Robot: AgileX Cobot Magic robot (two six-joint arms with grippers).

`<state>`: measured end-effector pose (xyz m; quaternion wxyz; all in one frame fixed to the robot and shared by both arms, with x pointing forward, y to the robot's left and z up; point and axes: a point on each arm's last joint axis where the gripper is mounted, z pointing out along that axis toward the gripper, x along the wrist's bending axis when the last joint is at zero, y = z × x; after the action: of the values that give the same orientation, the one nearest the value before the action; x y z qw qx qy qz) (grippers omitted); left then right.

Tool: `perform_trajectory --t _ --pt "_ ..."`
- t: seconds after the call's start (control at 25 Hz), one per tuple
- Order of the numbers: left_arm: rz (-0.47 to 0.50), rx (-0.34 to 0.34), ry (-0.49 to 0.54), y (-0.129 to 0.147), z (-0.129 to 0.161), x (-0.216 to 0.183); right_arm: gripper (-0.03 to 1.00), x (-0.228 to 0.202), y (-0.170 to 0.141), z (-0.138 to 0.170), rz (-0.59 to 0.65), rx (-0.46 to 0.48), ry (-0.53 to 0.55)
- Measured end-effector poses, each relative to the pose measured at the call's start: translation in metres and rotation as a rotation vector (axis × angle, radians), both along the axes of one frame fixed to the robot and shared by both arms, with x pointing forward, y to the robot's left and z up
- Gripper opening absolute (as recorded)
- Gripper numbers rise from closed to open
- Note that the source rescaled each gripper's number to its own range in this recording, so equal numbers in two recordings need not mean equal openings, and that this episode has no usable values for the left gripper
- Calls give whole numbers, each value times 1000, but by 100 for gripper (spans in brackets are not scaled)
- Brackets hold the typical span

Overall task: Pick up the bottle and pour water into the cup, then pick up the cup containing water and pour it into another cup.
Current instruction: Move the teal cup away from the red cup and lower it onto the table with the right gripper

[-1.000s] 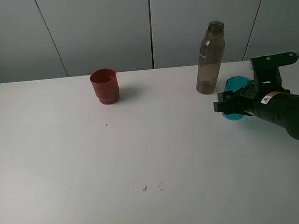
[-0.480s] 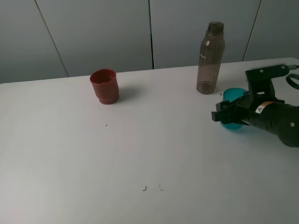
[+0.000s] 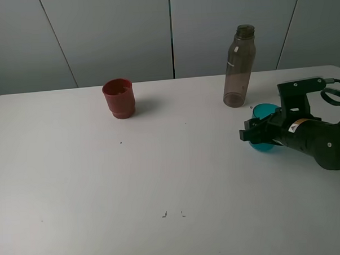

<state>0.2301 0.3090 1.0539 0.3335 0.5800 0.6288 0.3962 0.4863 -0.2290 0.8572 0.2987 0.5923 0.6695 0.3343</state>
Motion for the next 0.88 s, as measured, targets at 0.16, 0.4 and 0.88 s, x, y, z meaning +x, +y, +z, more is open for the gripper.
perform_trajectory --t 0.16,0.4,0.88 --pt "0 0 0 0 0 0 5 0 0 -2 -16 23 -4" --pt "0 0 0 0 0 0 5 1 1 -2 -28 54 -2" --pt "0 0 0 0 0 0 99 -5 1 -5 -45 81 89"
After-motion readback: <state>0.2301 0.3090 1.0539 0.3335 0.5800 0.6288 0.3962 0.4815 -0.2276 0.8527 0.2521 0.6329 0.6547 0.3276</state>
